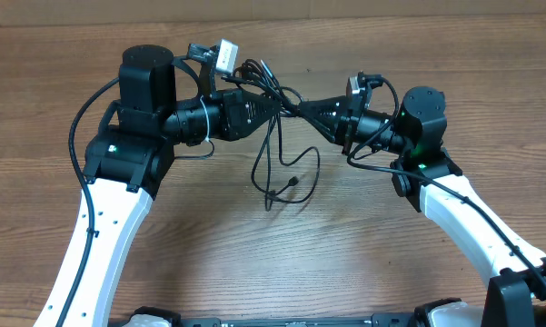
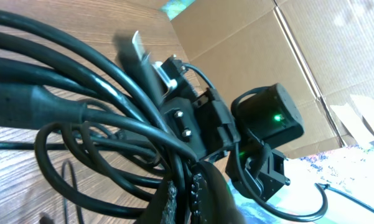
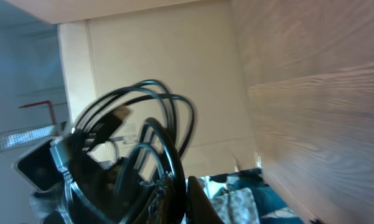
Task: Untangle cables
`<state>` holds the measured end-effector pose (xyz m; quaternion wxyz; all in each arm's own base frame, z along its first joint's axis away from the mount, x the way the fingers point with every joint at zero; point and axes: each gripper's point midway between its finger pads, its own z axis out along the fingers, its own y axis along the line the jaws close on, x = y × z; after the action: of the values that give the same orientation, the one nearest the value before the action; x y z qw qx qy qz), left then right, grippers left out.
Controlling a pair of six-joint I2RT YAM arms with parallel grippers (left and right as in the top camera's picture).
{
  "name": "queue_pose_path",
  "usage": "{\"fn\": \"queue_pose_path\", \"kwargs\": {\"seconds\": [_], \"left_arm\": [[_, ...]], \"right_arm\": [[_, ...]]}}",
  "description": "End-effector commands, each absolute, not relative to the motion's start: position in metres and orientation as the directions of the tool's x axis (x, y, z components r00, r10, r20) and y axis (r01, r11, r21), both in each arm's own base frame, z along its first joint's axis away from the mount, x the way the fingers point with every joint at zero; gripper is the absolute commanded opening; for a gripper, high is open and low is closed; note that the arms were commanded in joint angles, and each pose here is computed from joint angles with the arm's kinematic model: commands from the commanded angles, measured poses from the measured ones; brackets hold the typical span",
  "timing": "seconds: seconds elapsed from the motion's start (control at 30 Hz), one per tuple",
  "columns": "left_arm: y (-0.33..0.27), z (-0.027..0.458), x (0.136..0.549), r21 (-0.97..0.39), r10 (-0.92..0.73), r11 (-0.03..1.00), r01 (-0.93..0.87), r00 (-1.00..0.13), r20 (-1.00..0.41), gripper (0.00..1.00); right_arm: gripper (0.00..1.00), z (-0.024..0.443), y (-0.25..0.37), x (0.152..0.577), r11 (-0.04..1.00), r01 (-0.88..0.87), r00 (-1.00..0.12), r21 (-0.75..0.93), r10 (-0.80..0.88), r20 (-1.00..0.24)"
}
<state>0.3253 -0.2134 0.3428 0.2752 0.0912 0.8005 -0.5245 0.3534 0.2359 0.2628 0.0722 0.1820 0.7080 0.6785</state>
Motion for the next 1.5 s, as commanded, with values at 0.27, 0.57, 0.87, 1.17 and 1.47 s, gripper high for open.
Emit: {"fn": "queue_pose_path", "kwargs": {"seconds": [0.27,0.57,0.87,1.17,1.47], "left_arm": [[-0.194,0.363,0.332,-0.79,-0.206,0.427,0.44,-0.803,-0.559,0.04],[-0.166,0.363,0.347,-0.909,-0.383,0.375,0.184,-0.862,-0.332,0.04],[-0.163,0.362,0.35,-0.94,-0.443,0.333,0.068,-0.869,-0.22,0.04],[-0.163,0.36,0.35,-0.92,-0.42,0.371,0.124,-0.862,-0.285,0.04],[-0.16,0.35,0.345,-0.881,-0.364,0.434,0.189,-0.857,-0.364,0.04]], "right_arm": [[0.04,0.267,0.242,0.334,0.093,-0.113,-0.965,0.989,0.228,-0.132],[0.04,0.252,0.242,0.327,0.167,-0.294,-0.933,0.941,0.164,-0.32],[0.04,0.238,0.242,0.322,0.213,-0.375,-0.907,0.902,0.117,-0.404],[0.04,0.237,0.241,0.322,0.215,-0.367,-0.91,0.905,0.118,-0.397],[0.36,0.235,0.241,0.323,0.224,-0.355,-0.913,0.907,0.126,-0.388]]}}
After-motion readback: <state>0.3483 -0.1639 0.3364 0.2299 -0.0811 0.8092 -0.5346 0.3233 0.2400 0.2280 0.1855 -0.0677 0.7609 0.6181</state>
